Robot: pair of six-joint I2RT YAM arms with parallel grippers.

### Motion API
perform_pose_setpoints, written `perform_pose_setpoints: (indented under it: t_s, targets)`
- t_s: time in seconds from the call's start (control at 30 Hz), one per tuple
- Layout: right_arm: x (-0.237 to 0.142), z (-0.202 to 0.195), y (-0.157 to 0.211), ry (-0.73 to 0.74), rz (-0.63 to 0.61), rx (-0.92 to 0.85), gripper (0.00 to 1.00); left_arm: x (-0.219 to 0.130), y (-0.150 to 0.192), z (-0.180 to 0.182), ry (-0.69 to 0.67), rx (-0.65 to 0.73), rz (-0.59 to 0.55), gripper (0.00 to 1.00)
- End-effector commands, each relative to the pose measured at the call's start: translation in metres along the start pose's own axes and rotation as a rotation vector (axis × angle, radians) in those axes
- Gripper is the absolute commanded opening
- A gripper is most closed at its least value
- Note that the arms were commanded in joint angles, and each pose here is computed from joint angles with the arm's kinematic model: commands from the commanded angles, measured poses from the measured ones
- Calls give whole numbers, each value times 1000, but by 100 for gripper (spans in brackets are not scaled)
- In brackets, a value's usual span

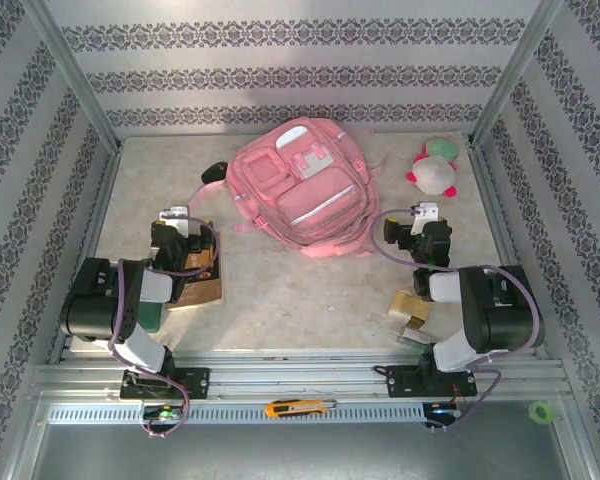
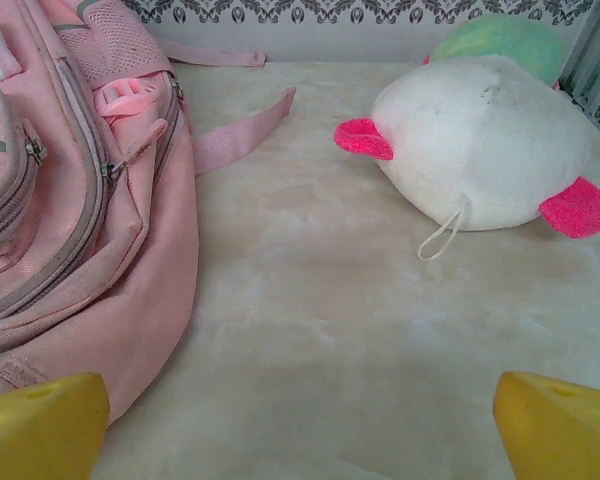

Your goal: Pack the student bag

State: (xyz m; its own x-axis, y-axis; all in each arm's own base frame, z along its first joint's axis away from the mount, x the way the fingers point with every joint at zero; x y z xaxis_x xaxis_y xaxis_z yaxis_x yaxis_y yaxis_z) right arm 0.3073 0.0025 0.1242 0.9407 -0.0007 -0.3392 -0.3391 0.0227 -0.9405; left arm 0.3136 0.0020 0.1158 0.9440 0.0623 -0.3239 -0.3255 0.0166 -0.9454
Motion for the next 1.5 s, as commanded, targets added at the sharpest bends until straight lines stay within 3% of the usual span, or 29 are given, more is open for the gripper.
perform_pose_setpoints:
  t_s: [0.0, 1.47]
  targets:
    - [2, 2, -10, 4, -49, -6, 98, -3, -1, -4, 45, 25, -17, 99]
    - [2, 2, -10, 4, -48, -5, 98, 1, -3, -1, 9, 7, 6, 99]
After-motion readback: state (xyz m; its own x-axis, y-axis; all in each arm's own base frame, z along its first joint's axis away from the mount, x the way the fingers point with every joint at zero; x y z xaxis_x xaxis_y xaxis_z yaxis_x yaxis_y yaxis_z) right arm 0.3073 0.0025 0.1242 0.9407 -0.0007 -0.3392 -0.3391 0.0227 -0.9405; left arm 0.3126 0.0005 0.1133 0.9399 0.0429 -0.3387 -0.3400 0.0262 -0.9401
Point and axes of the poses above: each hand's point on the last joint's axis, 136 mm out from that joint toward the fingers, its own x axis out along the fingers, its own z axis along the line the jaws close on, y = z × x, the point moved 9 cm from there along -x, back along the fingers
